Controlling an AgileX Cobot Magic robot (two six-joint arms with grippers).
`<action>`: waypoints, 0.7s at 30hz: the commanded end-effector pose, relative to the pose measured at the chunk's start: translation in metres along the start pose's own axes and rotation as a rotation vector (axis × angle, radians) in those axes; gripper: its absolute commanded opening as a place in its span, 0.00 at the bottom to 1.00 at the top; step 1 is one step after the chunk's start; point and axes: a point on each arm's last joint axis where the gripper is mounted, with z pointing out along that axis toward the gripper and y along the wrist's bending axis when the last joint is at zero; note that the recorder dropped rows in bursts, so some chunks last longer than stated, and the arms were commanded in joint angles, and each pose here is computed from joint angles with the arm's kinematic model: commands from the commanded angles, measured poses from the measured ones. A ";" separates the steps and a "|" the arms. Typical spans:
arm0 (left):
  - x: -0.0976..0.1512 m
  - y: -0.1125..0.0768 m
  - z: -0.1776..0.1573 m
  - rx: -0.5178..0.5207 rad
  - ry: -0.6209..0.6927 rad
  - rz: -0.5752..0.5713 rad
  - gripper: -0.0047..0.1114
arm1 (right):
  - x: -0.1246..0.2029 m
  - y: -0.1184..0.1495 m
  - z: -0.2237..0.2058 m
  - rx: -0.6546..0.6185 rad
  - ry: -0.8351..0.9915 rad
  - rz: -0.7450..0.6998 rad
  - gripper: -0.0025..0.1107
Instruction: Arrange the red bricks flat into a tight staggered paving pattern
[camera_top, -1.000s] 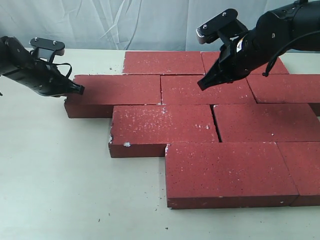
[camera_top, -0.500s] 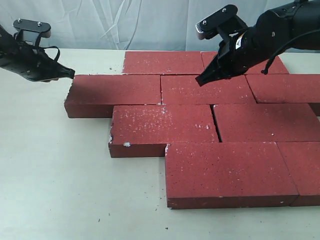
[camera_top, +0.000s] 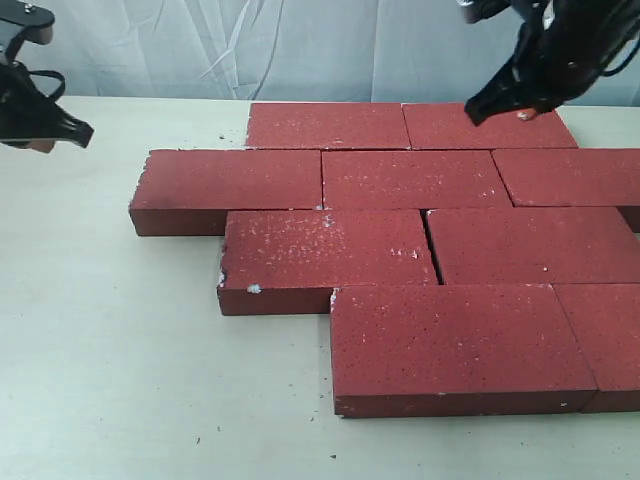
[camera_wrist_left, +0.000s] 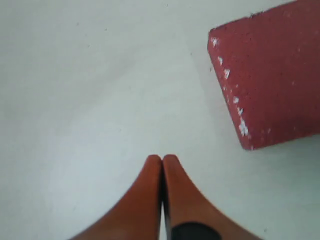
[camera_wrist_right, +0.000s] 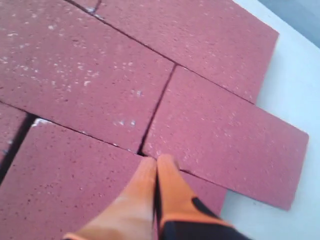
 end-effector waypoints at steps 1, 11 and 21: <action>0.006 0.004 -0.039 -0.055 -0.029 -0.024 0.04 | 0.029 -0.039 -0.024 0.008 0.010 0.158 0.01; 0.037 -0.007 -0.112 -0.057 -0.361 -0.087 0.04 | 0.106 -0.054 -0.070 0.078 -0.250 0.335 0.01; 0.085 -0.020 -0.161 -0.063 -0.597 -0.132 0.04 | 0.161 -0.024 -0.112 0.151 -0.583 0.350 0.01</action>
